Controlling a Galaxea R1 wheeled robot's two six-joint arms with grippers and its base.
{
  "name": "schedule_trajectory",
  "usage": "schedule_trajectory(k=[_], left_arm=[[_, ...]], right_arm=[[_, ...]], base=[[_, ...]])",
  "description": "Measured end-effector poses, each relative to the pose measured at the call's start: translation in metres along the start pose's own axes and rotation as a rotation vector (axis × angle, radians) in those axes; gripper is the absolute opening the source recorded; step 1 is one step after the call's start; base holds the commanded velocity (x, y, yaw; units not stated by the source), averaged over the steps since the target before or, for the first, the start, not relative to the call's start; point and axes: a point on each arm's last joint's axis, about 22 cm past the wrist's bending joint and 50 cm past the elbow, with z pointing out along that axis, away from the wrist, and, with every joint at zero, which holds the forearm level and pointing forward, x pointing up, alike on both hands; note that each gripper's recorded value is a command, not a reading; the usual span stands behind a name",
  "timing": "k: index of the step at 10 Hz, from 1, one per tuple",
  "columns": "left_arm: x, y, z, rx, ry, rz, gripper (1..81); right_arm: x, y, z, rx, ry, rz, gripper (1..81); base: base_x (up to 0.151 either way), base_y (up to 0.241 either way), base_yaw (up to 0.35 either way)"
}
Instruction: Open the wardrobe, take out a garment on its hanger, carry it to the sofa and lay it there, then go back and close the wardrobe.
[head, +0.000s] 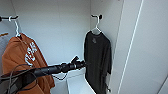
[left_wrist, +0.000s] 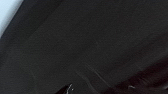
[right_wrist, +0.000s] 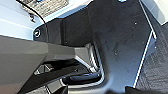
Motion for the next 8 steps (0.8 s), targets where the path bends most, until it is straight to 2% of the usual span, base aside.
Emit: schedule_trajectory(k=[4,6,8], left_arm=[[0.041,0.059,0.009,-0.065,0.031,-0.011,81.1],[0.076,0.095,0.011,-0.097,0.065,-0.049,81.1],[0.097,0.11,0.013,-0.14,0.109,-0.097,81.1]], right_arm=[[0.001,-0.002,0.0,0.003,0.002,0.001,81.1],[0.001,-0.002,0.0,0.004,0.003,0.002,81.1],[0.001,-0.002,0.0,0.003,0.004,0.003,81.1]], base=[[0.0,0.0,0.0],[0.0,0.0,0.0],[0.0,0.0,0.0]])
